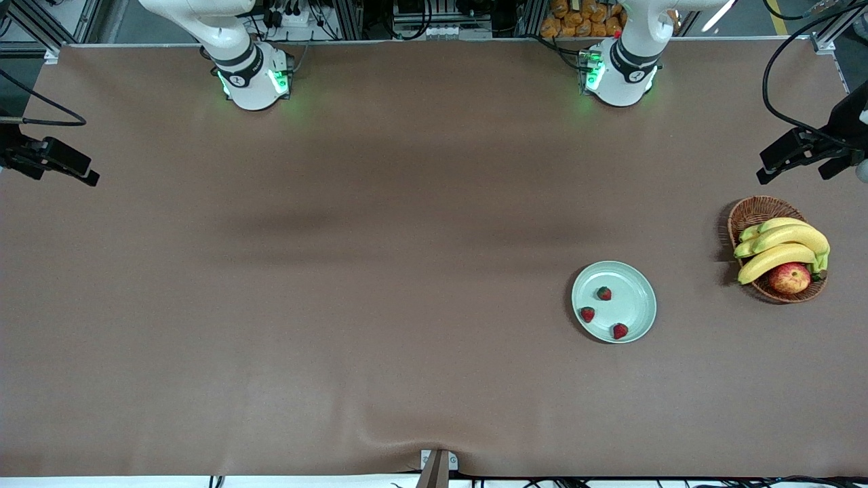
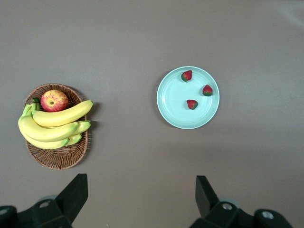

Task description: Collect all strawberries into plate

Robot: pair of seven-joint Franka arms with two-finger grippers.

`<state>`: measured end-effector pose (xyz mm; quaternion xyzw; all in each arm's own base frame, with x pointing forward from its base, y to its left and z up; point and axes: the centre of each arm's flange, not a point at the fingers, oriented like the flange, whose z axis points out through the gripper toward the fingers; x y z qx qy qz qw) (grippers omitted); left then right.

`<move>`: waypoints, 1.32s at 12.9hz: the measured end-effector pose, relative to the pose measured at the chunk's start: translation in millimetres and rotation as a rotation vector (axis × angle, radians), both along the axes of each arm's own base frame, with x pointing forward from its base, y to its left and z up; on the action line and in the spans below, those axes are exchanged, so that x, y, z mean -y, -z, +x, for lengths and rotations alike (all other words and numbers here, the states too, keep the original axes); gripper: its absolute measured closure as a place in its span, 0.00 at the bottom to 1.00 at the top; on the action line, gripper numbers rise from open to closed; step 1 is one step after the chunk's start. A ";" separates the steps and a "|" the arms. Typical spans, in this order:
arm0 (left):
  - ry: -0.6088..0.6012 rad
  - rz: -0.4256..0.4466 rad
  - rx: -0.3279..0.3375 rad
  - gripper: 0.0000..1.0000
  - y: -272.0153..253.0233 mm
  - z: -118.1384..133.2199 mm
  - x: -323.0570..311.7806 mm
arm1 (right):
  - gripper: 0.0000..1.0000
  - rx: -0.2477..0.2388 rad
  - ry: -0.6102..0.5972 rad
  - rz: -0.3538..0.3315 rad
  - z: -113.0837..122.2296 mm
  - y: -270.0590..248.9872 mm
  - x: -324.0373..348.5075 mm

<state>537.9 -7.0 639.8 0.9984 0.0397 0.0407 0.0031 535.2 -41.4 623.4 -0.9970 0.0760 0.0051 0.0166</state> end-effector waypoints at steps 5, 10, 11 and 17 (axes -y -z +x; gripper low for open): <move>0.006 0.000 -0.003 0.00 0.3 -0.4 3.0 | 0.00 0.001 0.000 0.000 0.0 -0.6 0.0; 0.019 0.001 -0.007 0.00 1.6 -0.7 3.3 | 0.00 0.001 0.000 0.000 0.0 -0.6 0.0; 0.019 0.001 -0.008 0.00 1.9 -0.7 3.3 | 0.00 0.001 0.000 0.000 0.0 -0.6 0.0; -0.001 0.001 -0.014 0.00 4.3 -0.3 -7.5 | 0.00 0.002 0.000 0.000 0.1 -0.9 -0.2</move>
